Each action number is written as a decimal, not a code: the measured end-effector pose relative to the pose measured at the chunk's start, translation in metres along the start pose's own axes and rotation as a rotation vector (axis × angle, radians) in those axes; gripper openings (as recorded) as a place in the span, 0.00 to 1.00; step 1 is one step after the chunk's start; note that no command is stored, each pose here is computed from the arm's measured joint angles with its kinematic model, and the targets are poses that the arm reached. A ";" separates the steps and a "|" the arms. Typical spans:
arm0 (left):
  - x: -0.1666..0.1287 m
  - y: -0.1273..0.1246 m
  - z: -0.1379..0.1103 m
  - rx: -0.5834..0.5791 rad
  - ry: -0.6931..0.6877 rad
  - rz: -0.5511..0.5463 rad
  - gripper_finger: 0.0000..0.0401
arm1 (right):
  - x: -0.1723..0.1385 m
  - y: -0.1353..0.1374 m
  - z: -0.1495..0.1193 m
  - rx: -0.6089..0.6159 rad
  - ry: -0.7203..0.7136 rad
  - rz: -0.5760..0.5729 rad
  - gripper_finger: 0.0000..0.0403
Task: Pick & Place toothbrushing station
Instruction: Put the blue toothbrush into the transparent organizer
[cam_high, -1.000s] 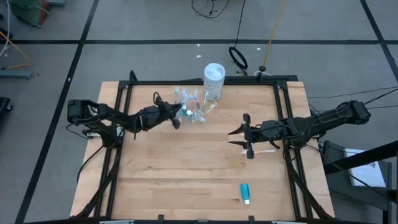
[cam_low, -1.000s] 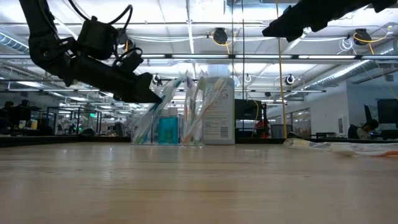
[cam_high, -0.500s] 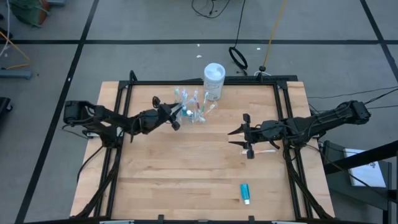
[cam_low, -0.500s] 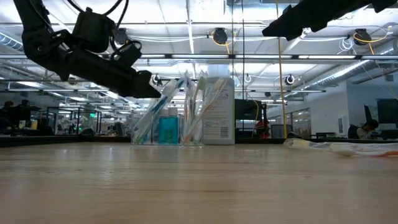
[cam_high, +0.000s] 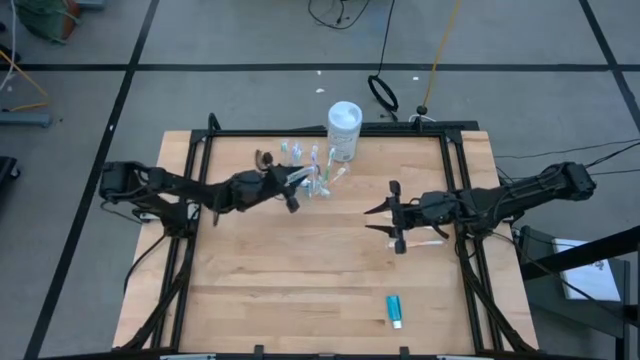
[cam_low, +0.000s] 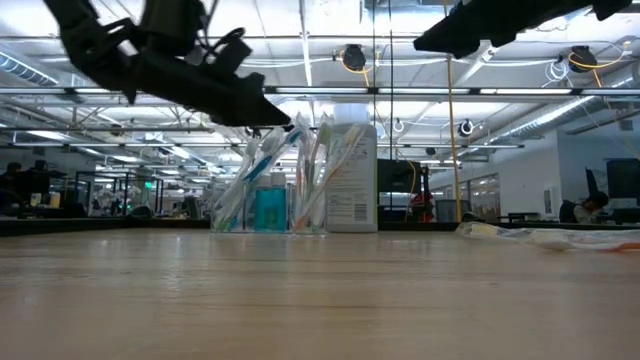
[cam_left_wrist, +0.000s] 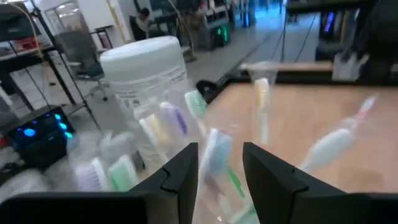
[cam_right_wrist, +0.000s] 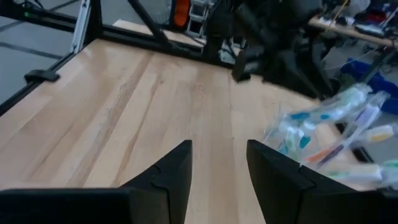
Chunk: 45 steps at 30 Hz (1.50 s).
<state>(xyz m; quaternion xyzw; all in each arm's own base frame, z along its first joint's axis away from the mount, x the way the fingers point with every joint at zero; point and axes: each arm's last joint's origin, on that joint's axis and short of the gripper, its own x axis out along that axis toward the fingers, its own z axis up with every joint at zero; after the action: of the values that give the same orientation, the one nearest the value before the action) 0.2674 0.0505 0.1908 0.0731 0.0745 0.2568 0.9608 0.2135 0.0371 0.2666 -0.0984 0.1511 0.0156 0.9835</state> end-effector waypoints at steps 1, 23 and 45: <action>0.006 -0.001 0.002 0.027 0.022 0.000 0.33 | 0.001 -0.001 0.000 0.000 -0.002 -0.006 0.36; 0.023 0.004 0.005 0.104 0.273 0.119 0.02 | 0.006 -0.003 -0.006 -0.006 0.052 -0.009 0.36; -0.017 0.017 0.016 -0.027 0.434 0.298 0.01 | 0.006 -0.003 -0.006 -0.006 0.052 -0.007 0.36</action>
<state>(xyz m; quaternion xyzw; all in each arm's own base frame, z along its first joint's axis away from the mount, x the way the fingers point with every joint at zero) 0.2474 0.0547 0.2109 0.0136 0.2637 0.4060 0.8749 0.2172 0.0333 0.2595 -0.1022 0.1762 0.0099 0.9790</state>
